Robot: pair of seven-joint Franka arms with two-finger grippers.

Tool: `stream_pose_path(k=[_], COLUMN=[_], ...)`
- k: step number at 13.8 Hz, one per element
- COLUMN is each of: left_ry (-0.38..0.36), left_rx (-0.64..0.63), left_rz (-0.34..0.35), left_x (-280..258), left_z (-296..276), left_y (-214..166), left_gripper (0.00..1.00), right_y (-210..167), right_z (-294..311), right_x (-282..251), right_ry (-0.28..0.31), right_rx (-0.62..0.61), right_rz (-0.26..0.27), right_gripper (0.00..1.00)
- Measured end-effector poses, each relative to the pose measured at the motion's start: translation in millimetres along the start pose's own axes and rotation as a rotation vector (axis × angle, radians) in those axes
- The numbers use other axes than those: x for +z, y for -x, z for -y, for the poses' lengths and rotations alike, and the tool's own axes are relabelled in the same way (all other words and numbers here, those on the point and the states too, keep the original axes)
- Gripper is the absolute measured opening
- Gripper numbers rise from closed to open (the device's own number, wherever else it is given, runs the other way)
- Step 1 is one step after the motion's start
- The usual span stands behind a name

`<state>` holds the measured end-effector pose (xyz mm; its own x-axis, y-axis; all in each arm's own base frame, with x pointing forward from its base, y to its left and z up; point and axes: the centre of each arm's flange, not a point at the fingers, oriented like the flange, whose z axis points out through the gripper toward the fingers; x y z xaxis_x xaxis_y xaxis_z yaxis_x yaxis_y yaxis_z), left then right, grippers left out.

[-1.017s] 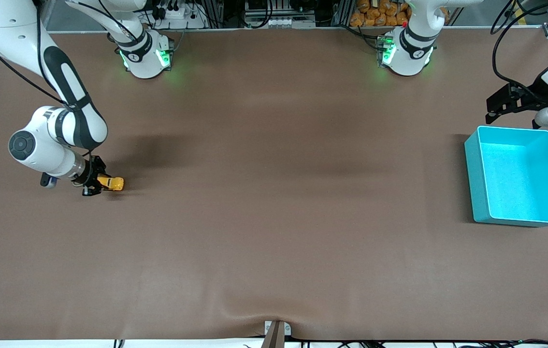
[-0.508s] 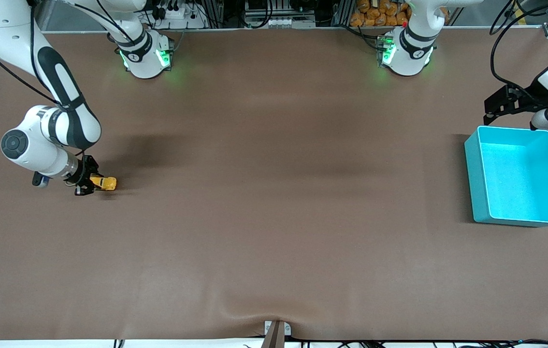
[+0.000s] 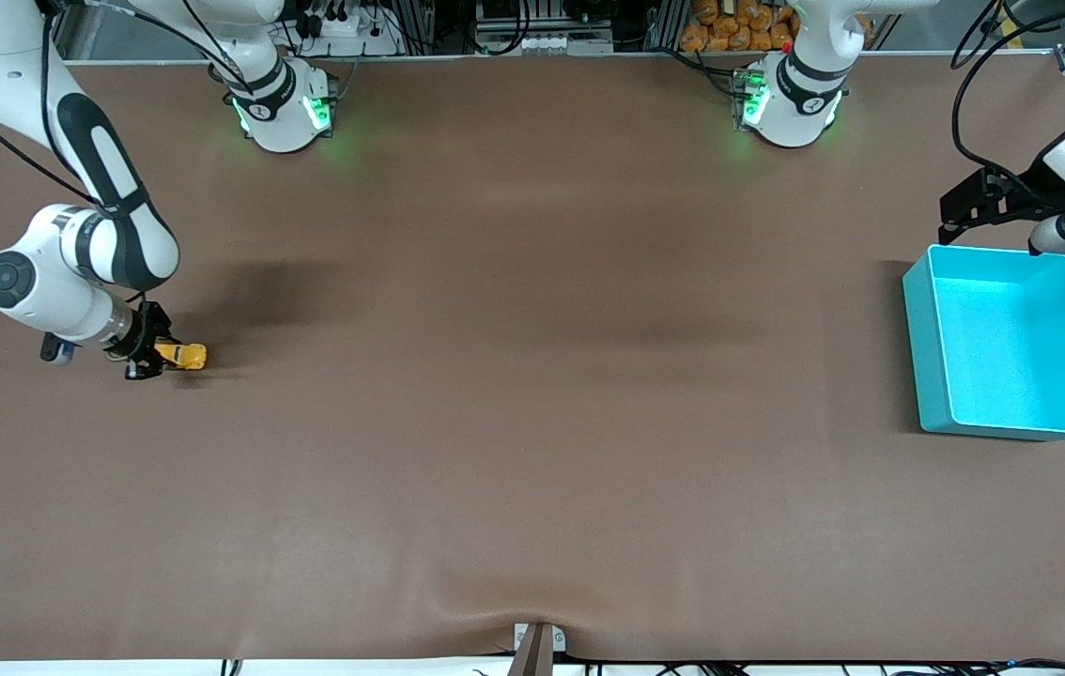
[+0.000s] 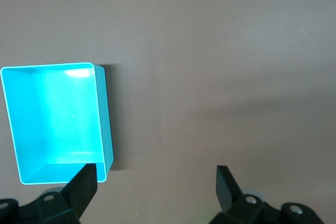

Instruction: Wind and store yellow beetle car

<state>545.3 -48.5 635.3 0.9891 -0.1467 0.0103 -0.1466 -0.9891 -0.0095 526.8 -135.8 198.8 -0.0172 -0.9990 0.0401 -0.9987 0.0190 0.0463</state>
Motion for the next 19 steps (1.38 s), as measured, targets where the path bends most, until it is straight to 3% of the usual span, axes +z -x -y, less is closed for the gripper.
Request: stream_pose_path(k=[10,16,17,19], left_ry=[0.0,0.0,0.0,0.0], left_rx=[0.003,0.002,0.001,0.001], left_rz=[0.004,-0.001,-0.001,-0.002], left_x=[2.0,3.6,3.6,3.8], left_z=[-1.3,-0.6,-0.4,-0.2], left_y=[-1.1,-3.3,-3.3,-3.5], left_gripper=[1.0,1.0,1.0,1.0], right_y=[-52.8,-57.3,-57.6,-60.6], right_z=[-2.1,-1.9,-1.0,8.4], right_x=[2.2,2.2,3.5,1.7], right_ry=[-0.02,-0.02,-0.019,0.009], right_rx=[-0.005,-0.004,-0.004,-0.002], right_rz=[-0.017,-0.02,-0.02,-0.015], right_gripper=[0.38,0.38,0.43,0.63])
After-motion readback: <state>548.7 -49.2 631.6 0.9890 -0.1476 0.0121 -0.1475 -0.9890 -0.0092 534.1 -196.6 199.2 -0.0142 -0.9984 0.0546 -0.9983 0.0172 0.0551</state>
